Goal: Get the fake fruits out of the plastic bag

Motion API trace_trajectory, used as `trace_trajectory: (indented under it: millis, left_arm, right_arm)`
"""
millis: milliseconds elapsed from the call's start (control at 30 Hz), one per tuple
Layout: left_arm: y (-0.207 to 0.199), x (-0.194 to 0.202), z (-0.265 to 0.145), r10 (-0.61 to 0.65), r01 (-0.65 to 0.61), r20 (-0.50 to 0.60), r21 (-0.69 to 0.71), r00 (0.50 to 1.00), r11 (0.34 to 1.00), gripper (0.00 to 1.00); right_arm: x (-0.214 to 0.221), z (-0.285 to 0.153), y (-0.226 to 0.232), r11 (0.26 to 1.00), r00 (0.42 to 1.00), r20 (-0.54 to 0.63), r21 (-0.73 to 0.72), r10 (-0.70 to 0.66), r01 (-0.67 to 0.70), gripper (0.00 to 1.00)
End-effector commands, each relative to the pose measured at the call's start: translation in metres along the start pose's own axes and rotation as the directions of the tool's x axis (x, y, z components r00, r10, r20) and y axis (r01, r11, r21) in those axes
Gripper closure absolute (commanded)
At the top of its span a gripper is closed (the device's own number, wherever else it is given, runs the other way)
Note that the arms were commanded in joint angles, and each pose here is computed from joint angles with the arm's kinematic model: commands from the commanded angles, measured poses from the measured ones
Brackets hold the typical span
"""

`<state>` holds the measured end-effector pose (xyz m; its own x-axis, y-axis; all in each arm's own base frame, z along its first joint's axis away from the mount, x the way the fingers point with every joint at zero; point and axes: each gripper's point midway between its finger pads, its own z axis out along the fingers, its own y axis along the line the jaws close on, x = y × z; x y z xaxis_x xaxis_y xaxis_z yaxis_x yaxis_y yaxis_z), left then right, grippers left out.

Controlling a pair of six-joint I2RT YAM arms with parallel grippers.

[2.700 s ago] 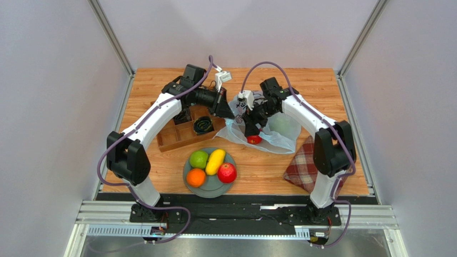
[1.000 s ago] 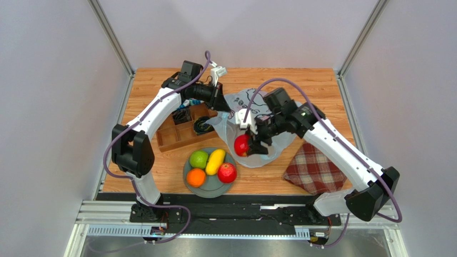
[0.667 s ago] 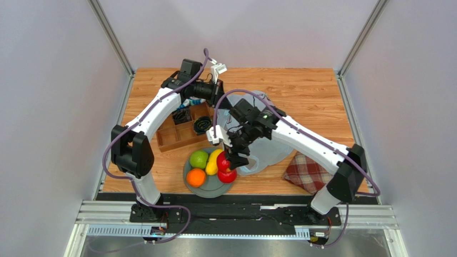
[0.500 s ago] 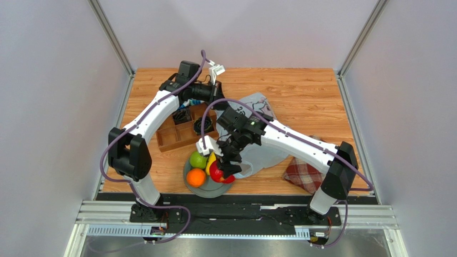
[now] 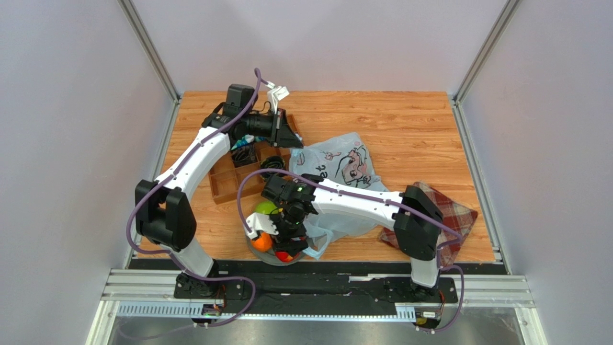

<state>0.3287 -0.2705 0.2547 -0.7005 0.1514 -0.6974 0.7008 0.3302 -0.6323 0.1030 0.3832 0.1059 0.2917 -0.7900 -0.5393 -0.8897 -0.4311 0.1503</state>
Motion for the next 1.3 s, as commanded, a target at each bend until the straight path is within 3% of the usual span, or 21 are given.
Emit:
trace_trajectory:
  millis: [0,133,233,267,533,733,800,933,967,1033,1067,1100,1167,1200,1267]
  left_arm:
    - [-0.024,-0.011,-0.009,0.068,-0.07,0.046,0.04,0.997,0.997,1.0]
    - [-0.022,-0.006,-0.008,0.06,-0.061,0.039,0.04,0.997,0.997,1.0]
    - [-0.023,-0.006,-0.008,0.059,-0.061,0.04,0.048,0.997,0.997,1.0]
    - [-0.023,-0.007,-0.008,0.06,-0.062,0.041,0.048,0.997,0.997,1.0]
    - [-0.027,-0.012,-0.008,0.058,-0.061,0.043,0.068,0.997,0.996,1.0]
    - [-0.038,-0.023,-0.007,0.076,-0.081,0.056,0.098,0.996,0.992,1.0]
    - [-0.044,-0.025,-0.006,0.083,-0.089,0.052,0.122,0.995,0.989,1.0]
    - [-0.062,-0.054,-0.008,0.125,-0.139,0.089,0.162,0.988,0.977,1.0]
    - [-0.066,-0.061,-0.01,0.146,-0.162,0.104,0.169,0.984,0.972,1.0]
    - [-0.078,-0.08,-0.013,0.176,-0.199,0.131,0.195,0.976,0.96,1.0]
    - [-0.084,-0.086,-0.013,0.192,-0.219,0.14,0.207,0.971,0.954,1.0]
    - [-0.091,-0.093,-0.013,0.209,-0.238,0.148,0.222,0.967,0.945,1.0]
    - [-0.099,-0.09,-0.008,0.211,-0.239,0.133,0.247,0.968,0.939,1.0]
    - [-0.098,-0.085,-0.003,0.202,-0.226,0.119,0.253,0.972,0.941,1.0]
    - [-0.105,-0.072,0.007,0.191,-0.208,0.086,0.284,0.978,0.936,1.0]
  right_arm:
    - [-0.002,-0.005,-0.034,0.989,0.999,-0.035,0.145,0.035,-0.029,0.32]
    - [0.005,0.0,-0.037,0.985,0.997,-0.05,0.165,0.055,-0.046,0.29]
    - [0.005,-0.002,-0.034,0.984,0.997,-0.039,0.172,0.061,-0.054,0.18]
    - [0.003,-0.006,-0.034,0.983,0.998,-0.03,0.178,0.055,-0.049,0.0]
    - [0.015,-0.057,0.004,0.984,0.998,-0.037,0.174,0.044,-0.037,0.0]
    - [0.077,-0.109,0.027,0.945,0.982,-0.112,0.308,0.152,-0.111,0.0]
    - [0.128,-0.118,0.02,0.903,0.943,-0.194,0.392,0.27,-0.178,0.0]
    - [0.222,-0.147,-0.019,0.747,0.826,-0.187,0.564,0.531,-0.352,0.0]
    - [0.257,-0.178,-0.035,0.641,0.76,-0.146,0.65,0.633,-0.409,0.01]
    - [0.288,-0.208,-0.06,0.518,0.69,-0.057,0.706,0.721,-0.483,0.03]
    - [0.312,-0.238,-0.066,0.408,0.629,0.03,0.737,0.777,-0.539,0.04]
    - [0.311,-0.275,-0.086,0.329,0.627,0.115,0.771,0.77,-0.545,0.04]
    - [0.32,-0.31,-0.086,0.254,0.604,0.21,0.767,0.769,-0.59,0.03]
    - [0.311,-0.333,-0.088,0.24,0.632,0.246,0.777,0.735,-0.582,0.02]
    - [0.293,-0.329,-0.073,0.32,0.668,0.247,0.728,0.702,-0.606,0.0]
